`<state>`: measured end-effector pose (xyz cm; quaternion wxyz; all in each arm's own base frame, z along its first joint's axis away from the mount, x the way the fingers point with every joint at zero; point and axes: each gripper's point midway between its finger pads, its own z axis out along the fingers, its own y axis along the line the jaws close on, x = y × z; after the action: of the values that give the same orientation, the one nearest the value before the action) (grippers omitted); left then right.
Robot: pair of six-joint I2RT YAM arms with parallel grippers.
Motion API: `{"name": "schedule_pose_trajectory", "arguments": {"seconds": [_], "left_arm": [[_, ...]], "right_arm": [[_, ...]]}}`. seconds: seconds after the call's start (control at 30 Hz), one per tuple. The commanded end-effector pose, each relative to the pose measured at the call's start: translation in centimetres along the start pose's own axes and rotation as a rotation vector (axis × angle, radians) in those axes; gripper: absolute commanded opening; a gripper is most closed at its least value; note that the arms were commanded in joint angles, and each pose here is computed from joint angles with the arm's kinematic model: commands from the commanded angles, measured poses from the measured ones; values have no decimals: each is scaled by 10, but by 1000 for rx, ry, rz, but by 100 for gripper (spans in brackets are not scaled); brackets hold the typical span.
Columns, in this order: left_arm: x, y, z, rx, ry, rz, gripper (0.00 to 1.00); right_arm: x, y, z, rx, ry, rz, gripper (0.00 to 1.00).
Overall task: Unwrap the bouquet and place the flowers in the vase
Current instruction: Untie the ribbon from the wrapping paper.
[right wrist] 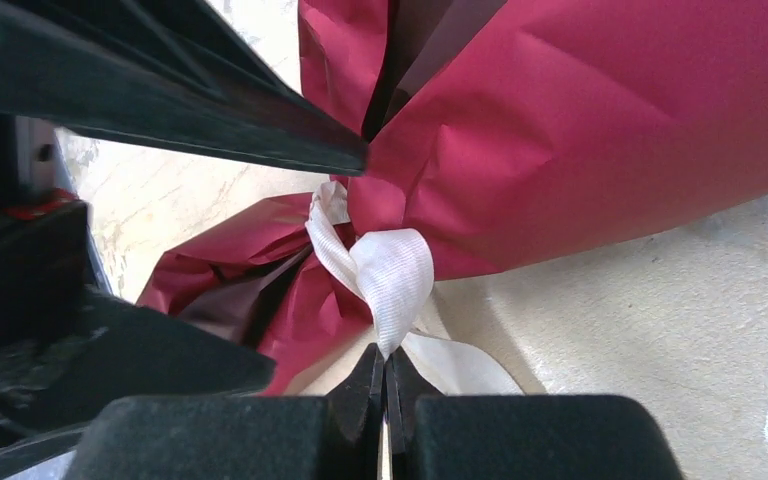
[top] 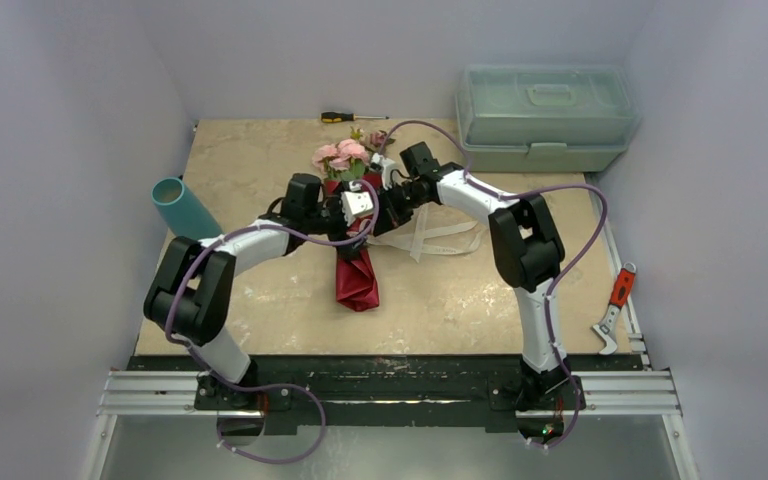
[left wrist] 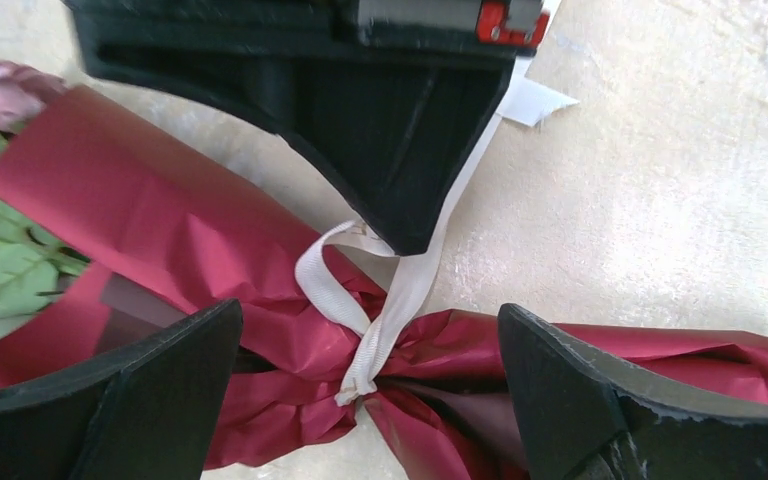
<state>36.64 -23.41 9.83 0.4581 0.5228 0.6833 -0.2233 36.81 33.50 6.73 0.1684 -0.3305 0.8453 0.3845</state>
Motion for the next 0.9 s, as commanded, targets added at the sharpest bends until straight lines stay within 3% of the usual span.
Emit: {"name": "schedule_pose_trajectory", "arguments": {"seconds": [0.0, 0.07, 0.17, 0.4, 0.87], "left_arm": [[12, -1, 11, 42, -4, 38, 100], [36, -4, 13, 52, 57, 30, 100], [40, 2, 16, 63, 80, 6, 100], [81, -25, 11, 209, 253, -56, 100], [113, -53, 9, 225, 392, -219, 100]], "right_arm": [[-29, 21, -23, -26, -91, -52, 0], [-35, 21, -31, -24, -116, -61, 0], [-44, 23, -46, -32, -153, -37, 0], [-75, 16, -86, -43, -244, -9, 0], [-51, 11, -118, -15, -205, 2, 0]]}}
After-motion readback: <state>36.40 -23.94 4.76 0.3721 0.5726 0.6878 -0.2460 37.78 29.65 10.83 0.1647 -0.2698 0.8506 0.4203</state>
